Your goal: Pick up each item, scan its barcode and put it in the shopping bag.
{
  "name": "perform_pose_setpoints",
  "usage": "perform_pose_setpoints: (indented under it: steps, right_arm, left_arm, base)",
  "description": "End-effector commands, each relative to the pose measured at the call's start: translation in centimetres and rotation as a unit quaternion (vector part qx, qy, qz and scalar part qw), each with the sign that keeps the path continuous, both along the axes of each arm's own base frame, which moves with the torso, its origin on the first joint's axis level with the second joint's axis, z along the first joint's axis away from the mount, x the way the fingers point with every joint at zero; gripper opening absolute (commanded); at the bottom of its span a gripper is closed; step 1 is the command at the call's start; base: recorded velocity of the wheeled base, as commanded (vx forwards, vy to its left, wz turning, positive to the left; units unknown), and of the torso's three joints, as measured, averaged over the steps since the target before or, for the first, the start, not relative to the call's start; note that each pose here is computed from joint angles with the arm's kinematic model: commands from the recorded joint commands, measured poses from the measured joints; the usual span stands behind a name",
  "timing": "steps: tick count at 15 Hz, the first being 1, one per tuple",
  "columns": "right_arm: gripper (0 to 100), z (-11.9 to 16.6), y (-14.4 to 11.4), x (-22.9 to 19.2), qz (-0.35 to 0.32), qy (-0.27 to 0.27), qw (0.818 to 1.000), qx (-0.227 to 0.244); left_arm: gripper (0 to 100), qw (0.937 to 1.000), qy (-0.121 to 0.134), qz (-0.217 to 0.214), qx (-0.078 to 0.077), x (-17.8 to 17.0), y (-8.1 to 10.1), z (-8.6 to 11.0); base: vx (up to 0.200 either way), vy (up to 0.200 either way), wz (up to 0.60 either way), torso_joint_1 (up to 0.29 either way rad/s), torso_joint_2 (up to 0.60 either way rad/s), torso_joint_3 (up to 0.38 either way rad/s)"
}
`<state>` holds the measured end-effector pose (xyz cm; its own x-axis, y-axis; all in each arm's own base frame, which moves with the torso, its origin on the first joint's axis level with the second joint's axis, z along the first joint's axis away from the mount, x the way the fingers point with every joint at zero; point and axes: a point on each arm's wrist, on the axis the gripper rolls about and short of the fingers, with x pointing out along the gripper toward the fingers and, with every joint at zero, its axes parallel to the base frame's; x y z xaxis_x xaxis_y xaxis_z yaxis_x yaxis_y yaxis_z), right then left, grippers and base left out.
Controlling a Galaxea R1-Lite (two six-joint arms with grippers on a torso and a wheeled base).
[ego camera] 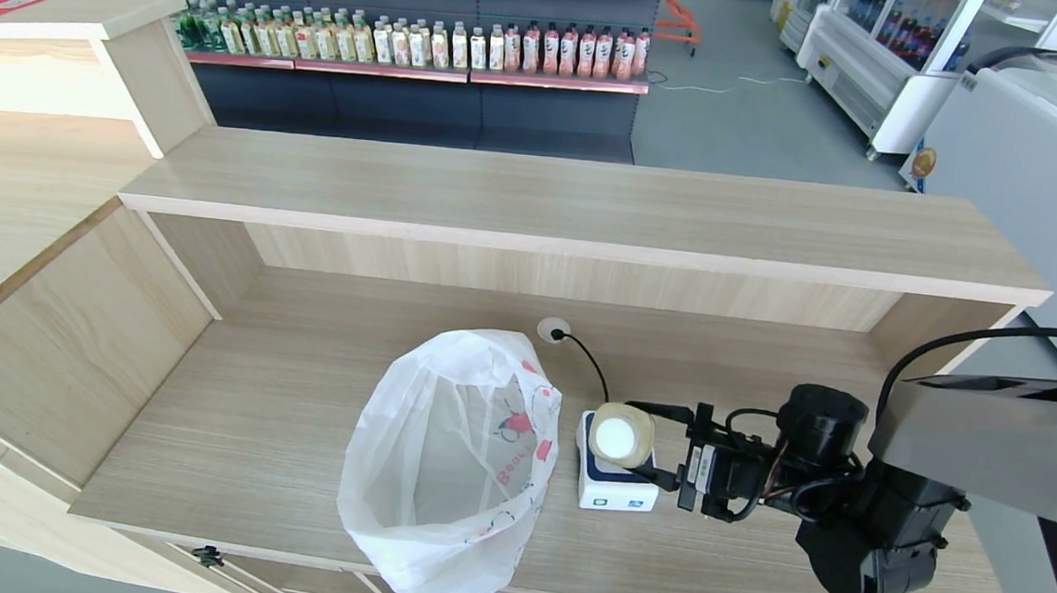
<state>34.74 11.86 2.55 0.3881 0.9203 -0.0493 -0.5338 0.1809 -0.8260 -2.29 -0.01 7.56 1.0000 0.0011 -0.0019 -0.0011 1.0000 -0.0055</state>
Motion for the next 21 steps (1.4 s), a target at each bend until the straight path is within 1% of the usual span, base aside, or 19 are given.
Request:
perform_pose_setpoints:
  steps: [1, 4, 8, 12, 13, 14, 16, 17, 18, 19, 20, 21]
  right_arm:
    - [0, -0.6, 0.0, 0.2, -0.001, 0.004, 1.0, -0.002]
    - [0, -0.6, 0.1, 0.8, 0.005, -0.005, 1.0, 0.001]
    - [0, -0.7, 0.1, 0.7, 0.006, -0.003, 1.0, 0.0]
    - [0, 0.1, 0.0, 0.7, 0.004, -0.005, 1.0, 0.006]
    - [0, 0.7, 0.0, 0.7, 0.003, -0.004, 1.0, 0.012]
    - [0, 1.8, -0.3, 0.6, 0.0, -0.003, 1.0, 0.022]
    - [0, 4.7, -1.3, 0.0, -0.013, 0.024, 0.998, 0.057]
    - [0, 7.4, -2.0, -1.2, -0.024, 0.066, 0.993, 0.096]
    - [0, 10.1, -2.7, -2.5, -0.057, 0.1, 0.983, 0.146]
    - [0, 12.8, -3.2, -4.3, -0.12, 0.159, 0.956, 0.216]
    - [0, 14.0, -3.5, -5.4, -0.155, 0.206, 0.931, 0.257]
    - [0, 14.4, -3.3, -6.3, -0.175, 0.245, 0.913, 0.275]
  left_arm:
    - [100, 1.0, 0.0, 0.001, 0.0, 0.0, 0.0, 0.0]
    - [100, 1.0, 0.0, 0.0, 0.0, 0.0, 0.0, 0.0]
    - [100, 1.0, 0.0, 0.001, 0.0, 0.0, 0.0, 0.0]
    - [100, 1.0, 0.0, 0.0, 0.0, 0.0, 0.0, 0.0]
    - [100, 1.0, 0.0, 0.0, 0.0, 0.0, 0.0, 0.0]
    - [100, 1.0, 0.0, 0.0, 0.0, 0.0, 0.0, 0.0]
    - [100, 1.0, 0.0, 0.001, 0.0, 0.0, 0.0, 0.0]
    - [100, 1.0, 0.0, 0.0, 0.0, 0.0, 0.0, 0.0]
    - [100, 1.0, 0.0, 0.0, 0.0, 0.0, 0.0, 0.0]
    - [100, 1.0, 0.0, 0.0, 0.0, 0.0, 0.0, 0.0]
    - [100, 1.0, 0.0, 0.0, 0.0, 0.0, 0.0, 0.0]
    - [100, 1.0, 0.0, 0.0, 0.0, 0.0, 0.0, 0.0]
  base:
    - [0.0, 0.0, 0.0, 0.0, 0.0, 0.0]
    - [0.0, 0.0, 0.0, 0.0, 0.0, 0.0]
    - [0.0, 0.0, 0.0, 0.0, 0.0, 0.0]
    - [0.0, 0.0, 0.0, 0.0, 0.0, 0.0]
    - [0.0, 0.0, 0.0, 0.0, 0.0, 0.0]
    - [0.0, 0.0, 0.0, 0.0, 0.0, 0.0]
    - [0.0, 0.0, 0.0, 0.0, 0.0, 0.0]
    - [0.0, 0.0, 0.0, 0.0, 0.0, 0.0]
    - [0.0, 0.0, 0.0, 0.0, 0.0, 0.0]
    - [0.0, 0.0, 0.0, 0.0, 0.0, 0.0]
    - [0.0, 0.0, 0.0, 0.0, 0.0, 0.0]
    - [0.0, 0.0, 0.0, 0.0, 0.0, 0.0]
